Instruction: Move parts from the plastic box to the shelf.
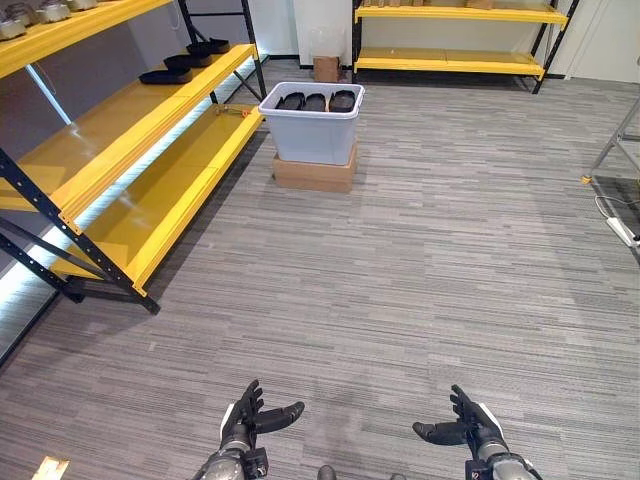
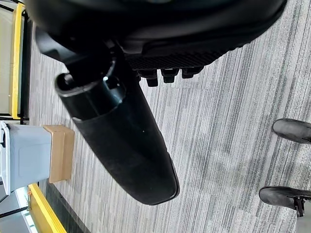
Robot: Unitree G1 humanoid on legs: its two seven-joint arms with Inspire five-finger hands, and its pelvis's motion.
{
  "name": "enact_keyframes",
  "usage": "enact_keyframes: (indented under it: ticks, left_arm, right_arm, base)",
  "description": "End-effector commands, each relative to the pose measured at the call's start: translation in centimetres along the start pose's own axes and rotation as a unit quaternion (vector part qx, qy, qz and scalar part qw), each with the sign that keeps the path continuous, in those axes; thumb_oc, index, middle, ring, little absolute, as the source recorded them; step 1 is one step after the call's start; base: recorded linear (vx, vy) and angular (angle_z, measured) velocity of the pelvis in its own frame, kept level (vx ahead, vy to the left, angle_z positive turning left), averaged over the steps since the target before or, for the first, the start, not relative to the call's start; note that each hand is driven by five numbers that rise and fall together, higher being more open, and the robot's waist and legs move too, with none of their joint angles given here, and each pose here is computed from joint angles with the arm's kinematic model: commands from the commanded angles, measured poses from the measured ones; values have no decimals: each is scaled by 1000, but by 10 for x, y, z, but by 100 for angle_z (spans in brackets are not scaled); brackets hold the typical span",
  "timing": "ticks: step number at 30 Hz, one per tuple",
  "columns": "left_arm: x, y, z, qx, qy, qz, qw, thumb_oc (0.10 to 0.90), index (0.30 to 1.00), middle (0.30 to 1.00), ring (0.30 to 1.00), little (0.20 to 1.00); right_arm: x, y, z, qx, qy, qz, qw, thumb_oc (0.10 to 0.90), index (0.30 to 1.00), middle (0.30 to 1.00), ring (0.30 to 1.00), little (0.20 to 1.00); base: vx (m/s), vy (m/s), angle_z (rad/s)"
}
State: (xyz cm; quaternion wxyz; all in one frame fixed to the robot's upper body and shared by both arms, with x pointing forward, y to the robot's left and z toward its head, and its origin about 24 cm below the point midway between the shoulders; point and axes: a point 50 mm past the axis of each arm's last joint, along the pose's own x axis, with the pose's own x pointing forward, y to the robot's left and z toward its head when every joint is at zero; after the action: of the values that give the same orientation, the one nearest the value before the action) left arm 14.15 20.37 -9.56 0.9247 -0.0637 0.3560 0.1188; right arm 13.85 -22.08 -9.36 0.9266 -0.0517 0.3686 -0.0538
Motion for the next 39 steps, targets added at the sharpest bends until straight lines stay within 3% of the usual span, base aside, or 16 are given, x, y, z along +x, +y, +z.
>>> enact_keyframes:
  ticks: [1,24,39]
  left_arm:
    - [7,7,44,-4,-94,2,996,900,1000,1000,1000,1000]
    - [7,10,59,-20,-125,12,992,900,1000,1000,1000,1000]
    - [11,-5,88,26,-170,-33,985,900,1000,1000,1000,1000]
  right_arm:
    - [6,-5,40,1,-89,-8,996,900,1000,1000,1000,1000]
    - [10,-3,49,5,-102,-5,995,900,1000,1000,1000,1000]
    - [4,-7,42,50,-102,-14,993,900,1000,1000,1000,1000]
  base:
    - [0,0,0]
    - [2,19,0]
    - [157,144,22]
